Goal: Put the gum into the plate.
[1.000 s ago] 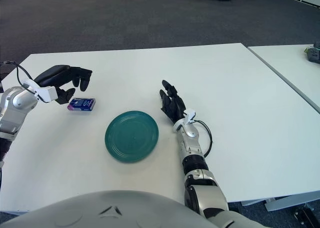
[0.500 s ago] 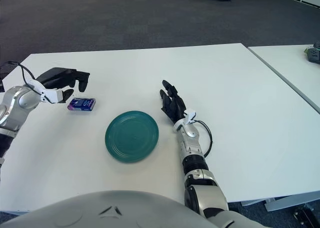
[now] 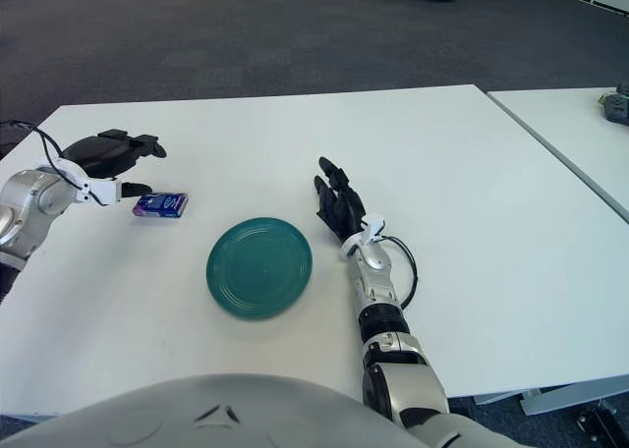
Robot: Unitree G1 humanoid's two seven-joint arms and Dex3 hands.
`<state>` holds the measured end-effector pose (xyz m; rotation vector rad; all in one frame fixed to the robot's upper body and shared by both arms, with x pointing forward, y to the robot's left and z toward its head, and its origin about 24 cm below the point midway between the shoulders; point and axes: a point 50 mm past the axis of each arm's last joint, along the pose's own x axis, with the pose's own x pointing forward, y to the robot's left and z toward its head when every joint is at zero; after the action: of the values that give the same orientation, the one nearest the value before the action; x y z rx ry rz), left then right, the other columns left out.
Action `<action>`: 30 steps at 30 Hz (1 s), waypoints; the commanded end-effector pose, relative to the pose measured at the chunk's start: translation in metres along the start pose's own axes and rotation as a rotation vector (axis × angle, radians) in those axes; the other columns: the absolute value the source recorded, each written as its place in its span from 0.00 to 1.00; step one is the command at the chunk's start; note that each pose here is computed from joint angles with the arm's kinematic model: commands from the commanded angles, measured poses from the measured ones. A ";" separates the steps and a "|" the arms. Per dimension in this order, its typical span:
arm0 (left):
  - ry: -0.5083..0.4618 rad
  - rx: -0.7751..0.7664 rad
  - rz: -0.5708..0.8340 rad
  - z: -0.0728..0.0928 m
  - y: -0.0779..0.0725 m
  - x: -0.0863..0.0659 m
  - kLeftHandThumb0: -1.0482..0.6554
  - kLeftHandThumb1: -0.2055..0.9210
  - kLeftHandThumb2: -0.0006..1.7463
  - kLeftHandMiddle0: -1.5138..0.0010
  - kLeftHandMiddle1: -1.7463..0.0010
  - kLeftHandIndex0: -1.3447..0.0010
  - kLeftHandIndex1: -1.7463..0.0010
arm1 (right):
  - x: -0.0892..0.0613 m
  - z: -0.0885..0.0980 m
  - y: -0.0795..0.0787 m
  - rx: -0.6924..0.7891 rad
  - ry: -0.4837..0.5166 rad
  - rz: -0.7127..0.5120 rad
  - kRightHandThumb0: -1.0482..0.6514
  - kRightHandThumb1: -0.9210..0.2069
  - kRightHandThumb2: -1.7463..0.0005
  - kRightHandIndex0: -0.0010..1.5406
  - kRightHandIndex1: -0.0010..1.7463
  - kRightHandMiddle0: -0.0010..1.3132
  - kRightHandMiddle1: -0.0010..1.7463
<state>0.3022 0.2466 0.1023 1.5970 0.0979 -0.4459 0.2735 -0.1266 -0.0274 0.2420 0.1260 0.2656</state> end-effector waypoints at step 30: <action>0.132 -0.056 -0.136 -0.010 -0.047 0.040 0.00 1.00 0.21 1.00 1.00 1.00 1.00 | -0.040 -0.060 -0.007 0.096 0.294 -0.093 0.17 0.00 0.60 0.08 0.00 0.00 0.14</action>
<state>0.3198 0.2531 0.0411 1.5614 0.3257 -0.4631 0.2736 -0.1267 -0.0272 0.2431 0.1250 0.2697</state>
